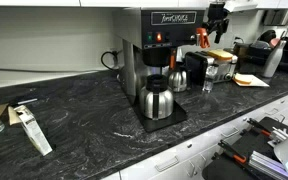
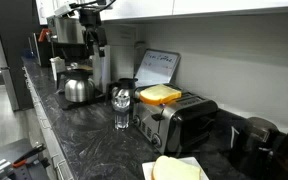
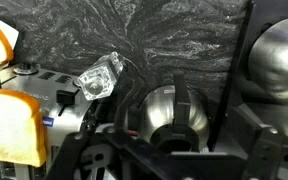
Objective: Pick up the bread and put it in the toaster
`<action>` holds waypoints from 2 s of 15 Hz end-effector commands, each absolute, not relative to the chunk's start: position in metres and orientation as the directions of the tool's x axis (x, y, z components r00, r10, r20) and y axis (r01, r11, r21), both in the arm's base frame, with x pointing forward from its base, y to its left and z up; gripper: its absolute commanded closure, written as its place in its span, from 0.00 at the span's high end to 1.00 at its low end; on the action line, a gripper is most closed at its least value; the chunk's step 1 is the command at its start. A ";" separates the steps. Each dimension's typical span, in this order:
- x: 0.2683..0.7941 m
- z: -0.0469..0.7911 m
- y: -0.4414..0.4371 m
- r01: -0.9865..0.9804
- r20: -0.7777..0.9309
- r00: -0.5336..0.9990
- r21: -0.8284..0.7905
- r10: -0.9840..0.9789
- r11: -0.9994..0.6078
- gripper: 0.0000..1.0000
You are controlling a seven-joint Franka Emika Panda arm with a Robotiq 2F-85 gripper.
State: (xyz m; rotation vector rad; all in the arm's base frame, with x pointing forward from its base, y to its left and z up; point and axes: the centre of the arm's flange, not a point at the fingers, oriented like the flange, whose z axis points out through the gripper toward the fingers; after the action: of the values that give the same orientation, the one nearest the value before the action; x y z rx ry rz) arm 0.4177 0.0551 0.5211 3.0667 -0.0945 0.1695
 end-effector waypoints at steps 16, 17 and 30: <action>0.371 0.510 0.059 -0.235 0.151 0.961 -0.002 -0.233 -0.972 1.00; 0.361 0.507 0.059 -0.267 0.152 0.952 -0.003 -0.264 -0.964 1.00; 0.327 0.491 0.047 -0.432 0.141 0.894 0.022 -0.425 -0.901 1.00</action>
State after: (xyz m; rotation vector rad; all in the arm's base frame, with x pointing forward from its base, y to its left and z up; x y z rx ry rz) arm 0.3270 0.0468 0.4911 3.0059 -0.6813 0.2048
